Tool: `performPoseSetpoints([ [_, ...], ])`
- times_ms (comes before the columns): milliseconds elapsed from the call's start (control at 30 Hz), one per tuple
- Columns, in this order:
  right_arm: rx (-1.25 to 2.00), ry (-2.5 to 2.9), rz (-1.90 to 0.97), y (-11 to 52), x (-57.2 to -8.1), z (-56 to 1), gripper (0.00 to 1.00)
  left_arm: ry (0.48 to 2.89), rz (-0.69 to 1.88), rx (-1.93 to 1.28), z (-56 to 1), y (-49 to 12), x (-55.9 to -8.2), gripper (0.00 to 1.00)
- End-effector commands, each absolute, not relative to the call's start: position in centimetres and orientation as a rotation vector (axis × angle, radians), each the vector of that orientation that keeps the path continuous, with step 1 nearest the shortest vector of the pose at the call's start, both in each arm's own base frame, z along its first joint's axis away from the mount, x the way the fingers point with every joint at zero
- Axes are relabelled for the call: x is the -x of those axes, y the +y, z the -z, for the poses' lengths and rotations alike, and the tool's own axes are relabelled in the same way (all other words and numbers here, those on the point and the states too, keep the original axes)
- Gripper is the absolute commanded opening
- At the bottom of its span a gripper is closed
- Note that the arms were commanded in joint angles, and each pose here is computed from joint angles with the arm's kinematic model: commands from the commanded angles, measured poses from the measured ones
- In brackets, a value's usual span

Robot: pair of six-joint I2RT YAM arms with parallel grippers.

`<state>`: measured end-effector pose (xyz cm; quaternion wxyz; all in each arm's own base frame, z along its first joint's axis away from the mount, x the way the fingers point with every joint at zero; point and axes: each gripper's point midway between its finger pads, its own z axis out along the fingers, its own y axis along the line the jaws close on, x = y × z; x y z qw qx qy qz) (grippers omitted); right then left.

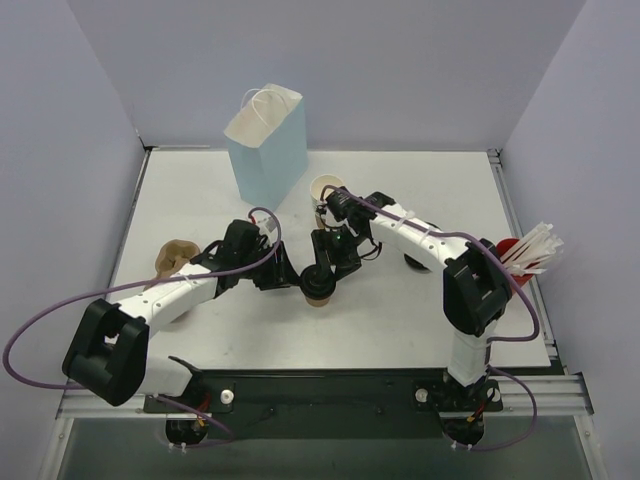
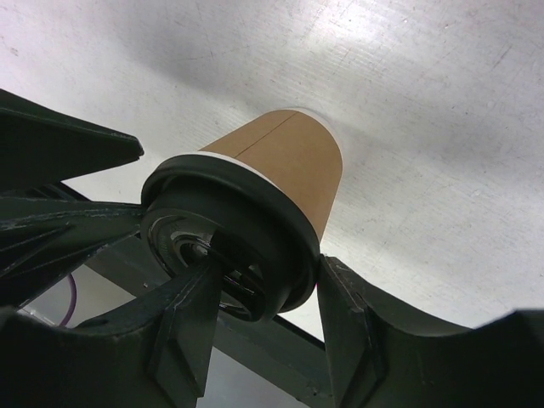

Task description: Pack the takeout coffee

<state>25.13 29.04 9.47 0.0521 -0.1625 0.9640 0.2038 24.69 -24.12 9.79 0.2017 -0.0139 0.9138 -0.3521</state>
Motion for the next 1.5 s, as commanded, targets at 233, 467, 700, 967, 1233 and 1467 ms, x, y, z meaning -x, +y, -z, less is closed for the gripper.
performPoseSetpoints([
  [233,0.476,3.066,-0.395,25.1,-23.3,-4.4,0.44,2.706,0.672,0.191,-2.4,-20.6,-23.7,0.51],
  [467,0.492,3.090,-0.362,23.6,-22.4,-3.5,0.42,2.782,0.545,0.215,-0.8,-20.1,-22.5,0.51],
  [700,0.558,3.078,-0.444,24.2,-21.9,-4.1,0.42,2.582,0.802,0.096,-9.0,-23.2,-25.6,0.52],
  [967,0.641,3.054,-0.514,25.3,-21.9,-4.7,0.42,2.455,0.926,-0.091,-14.1,-24.9,-27.5,0.52],
  [1233,0.684,3.054,-0.549,25.8,-21.7,-4.7,0.41,2.411,0.940,-0.196,-14.7,-24.6,-28.6,0.52],
  [1467,0.696,3.053,-0.548,26.0,-21.7,-4.7,0.40,2.422,0.942,-0.244,-14.1,-24.1,-29.3,0.51],
])
